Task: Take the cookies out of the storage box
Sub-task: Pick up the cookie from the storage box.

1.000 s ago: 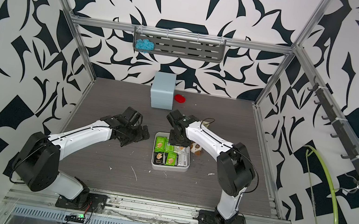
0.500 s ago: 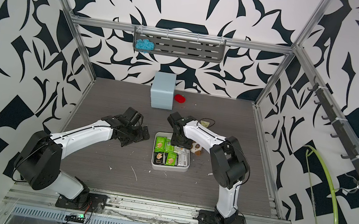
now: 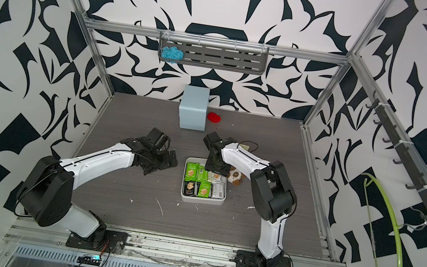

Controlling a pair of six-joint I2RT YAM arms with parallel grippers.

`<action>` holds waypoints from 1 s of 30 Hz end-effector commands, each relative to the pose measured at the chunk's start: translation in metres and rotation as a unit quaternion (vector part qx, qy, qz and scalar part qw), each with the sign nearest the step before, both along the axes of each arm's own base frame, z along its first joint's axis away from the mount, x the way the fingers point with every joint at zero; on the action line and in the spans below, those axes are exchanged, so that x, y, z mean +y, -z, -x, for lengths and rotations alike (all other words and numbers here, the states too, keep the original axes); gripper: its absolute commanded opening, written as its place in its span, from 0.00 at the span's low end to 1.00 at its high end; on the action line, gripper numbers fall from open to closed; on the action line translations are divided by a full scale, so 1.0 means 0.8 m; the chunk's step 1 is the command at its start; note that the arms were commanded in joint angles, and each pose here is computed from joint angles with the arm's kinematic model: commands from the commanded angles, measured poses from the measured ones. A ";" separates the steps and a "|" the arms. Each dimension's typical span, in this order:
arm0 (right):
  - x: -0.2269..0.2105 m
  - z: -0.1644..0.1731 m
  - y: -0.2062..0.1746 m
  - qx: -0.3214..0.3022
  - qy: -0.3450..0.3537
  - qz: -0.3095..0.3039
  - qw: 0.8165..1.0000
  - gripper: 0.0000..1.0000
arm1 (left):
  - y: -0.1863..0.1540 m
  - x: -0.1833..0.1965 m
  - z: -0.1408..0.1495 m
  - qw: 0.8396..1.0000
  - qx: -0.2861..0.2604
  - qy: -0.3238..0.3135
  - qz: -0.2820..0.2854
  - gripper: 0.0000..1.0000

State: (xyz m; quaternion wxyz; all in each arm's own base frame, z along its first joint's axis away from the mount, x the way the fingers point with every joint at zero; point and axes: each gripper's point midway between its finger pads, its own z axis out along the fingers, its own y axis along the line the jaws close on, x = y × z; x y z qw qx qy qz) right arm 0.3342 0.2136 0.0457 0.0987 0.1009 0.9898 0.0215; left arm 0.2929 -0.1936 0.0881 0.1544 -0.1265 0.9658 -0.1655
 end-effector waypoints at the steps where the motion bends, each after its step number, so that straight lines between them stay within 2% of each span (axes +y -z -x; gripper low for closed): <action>1: -0.004 0.001 0.002 0.003 0.000 0.004 1.000 0.60 | -0.007 0.007 0.006 1.000 -0.002 0.003 -0.010 0.99; 9: -0.003 -0.001 0.000 -0.003 -0.004 0.003 1.000 0.46 | -0.009 0.008 0.006 1.000 -0.005 0.000 -0.010 0.99; 13: -0.002 -0.004 -0.013 -0.013 -0.008 -0.002 1.000 0.43 | -0.010 0.009 0.006 1.000 -0.005 -0.001 -0.009 0.99; 17: 0.002 -0.005 -0.032 -0.022 -0.016 -0.016 1.000 0.42 | -0.010 0.008 0.006 1.000 -0.005 -0.002 -0.007 0.99; 25: 0.024 0.010 -0.062 -0.027 -0.039 -0.084 0.995 0.40 | -0.009 -0.005 -0.005 1.000 -0.001 -0.003 0.006 0.99; 28: 0.030 0.013 -0.077 -0.043 -0.049 -0.111 0.992 0.40 | -0.012 -0.012 -0.012 1.000 0.000 -0.002 0.011 0.99; 30: 0.023 0.012 -0.087 -0.057 -0.052 -0.108 0.991 0.40 | -0.015 -0.018 -0.017 1.000 -0.002 0.000 0.014 0.99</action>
